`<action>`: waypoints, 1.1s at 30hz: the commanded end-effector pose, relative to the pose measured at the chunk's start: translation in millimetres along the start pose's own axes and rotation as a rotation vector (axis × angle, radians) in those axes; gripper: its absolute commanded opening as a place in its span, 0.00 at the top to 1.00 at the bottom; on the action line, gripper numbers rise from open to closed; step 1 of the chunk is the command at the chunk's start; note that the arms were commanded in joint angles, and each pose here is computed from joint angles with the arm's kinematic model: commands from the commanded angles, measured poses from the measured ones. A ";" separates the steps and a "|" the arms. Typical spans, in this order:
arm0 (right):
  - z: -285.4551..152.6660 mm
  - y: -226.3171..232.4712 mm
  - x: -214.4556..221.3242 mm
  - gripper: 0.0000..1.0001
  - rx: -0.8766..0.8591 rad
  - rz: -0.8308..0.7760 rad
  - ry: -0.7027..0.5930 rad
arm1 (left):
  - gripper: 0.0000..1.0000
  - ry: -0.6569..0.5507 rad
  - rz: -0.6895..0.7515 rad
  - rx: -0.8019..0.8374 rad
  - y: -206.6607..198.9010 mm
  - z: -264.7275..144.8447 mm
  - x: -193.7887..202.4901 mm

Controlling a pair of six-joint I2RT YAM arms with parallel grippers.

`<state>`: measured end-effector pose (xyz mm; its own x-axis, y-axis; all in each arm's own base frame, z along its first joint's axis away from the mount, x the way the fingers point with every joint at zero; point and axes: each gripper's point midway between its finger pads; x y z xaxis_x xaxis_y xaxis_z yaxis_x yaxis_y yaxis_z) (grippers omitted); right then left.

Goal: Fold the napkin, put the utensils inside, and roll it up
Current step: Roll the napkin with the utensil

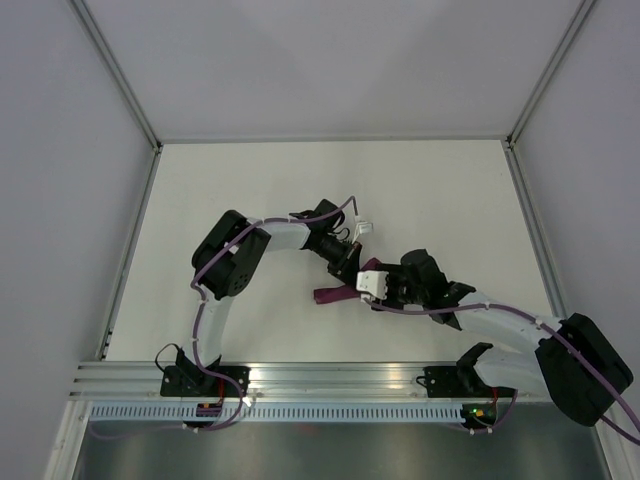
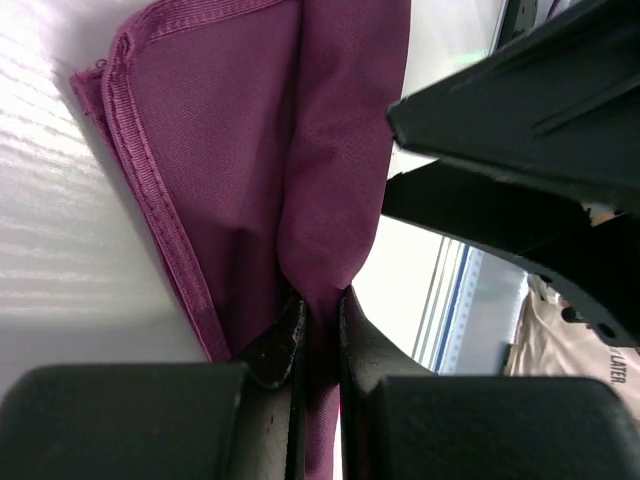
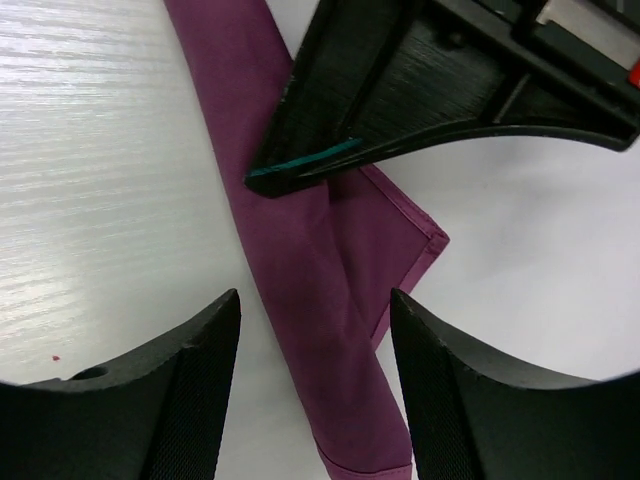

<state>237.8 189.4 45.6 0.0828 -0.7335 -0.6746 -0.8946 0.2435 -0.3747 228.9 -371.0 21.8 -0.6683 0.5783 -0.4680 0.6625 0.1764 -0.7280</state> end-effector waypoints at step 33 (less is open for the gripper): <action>20.6 33.0 37.1 0.94 -0.473 0.197 0.247 | 0.59 -0.522 -0.032 -0.505 24.6 -97.9 -57.3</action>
<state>259.6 206.3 20.0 -0.0480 -0.7951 -0.6046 -0.9777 0.1612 -0.1344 269.8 -325.8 35.3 -0.7756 0.3261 -0.5405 0.6274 0.4928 -0.6029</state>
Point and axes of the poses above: each gripper's point midway between its finger pads, its own z axis out along the fingers, its own y axis along the line the jaws close on, x = y × z, and after that the axes turned 9 degrees about z, right-handed
